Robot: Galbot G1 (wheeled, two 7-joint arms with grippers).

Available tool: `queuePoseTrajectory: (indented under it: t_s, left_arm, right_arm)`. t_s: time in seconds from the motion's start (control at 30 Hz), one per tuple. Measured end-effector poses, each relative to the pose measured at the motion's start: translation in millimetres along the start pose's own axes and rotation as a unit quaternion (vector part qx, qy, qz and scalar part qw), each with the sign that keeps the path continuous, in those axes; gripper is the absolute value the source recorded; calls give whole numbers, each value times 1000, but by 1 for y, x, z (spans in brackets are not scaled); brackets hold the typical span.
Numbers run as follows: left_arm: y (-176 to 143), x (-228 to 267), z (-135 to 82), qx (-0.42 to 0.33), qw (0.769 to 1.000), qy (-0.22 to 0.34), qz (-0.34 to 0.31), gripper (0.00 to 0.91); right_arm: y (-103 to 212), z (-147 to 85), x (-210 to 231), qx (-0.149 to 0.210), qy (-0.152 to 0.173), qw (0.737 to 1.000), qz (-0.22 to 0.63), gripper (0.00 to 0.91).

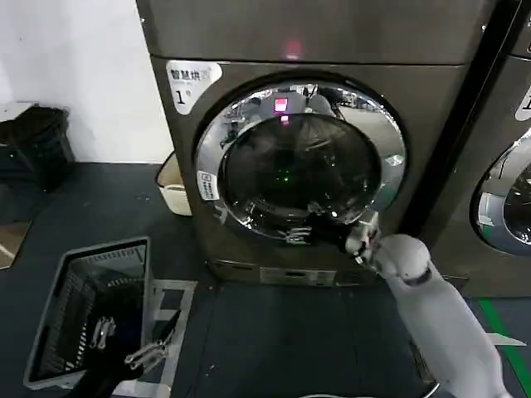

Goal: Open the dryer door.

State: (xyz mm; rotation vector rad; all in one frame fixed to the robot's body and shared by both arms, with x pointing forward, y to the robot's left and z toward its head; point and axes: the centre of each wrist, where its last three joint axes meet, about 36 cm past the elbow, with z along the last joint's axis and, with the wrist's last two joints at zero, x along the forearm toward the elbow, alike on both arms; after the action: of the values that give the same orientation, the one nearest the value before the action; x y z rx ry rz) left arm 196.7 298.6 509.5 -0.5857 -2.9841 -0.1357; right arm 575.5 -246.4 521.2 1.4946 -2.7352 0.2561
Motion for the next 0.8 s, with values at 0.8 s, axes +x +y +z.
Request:
queuePoseTrajectory:
  t_s: [0.8]
  left_arm:
    - [-3, 1, 0, 8, 1000, -1, -3, 907]
  right_arm:
    - [10, -16, -77, 1, -12, 999, -51, 907]
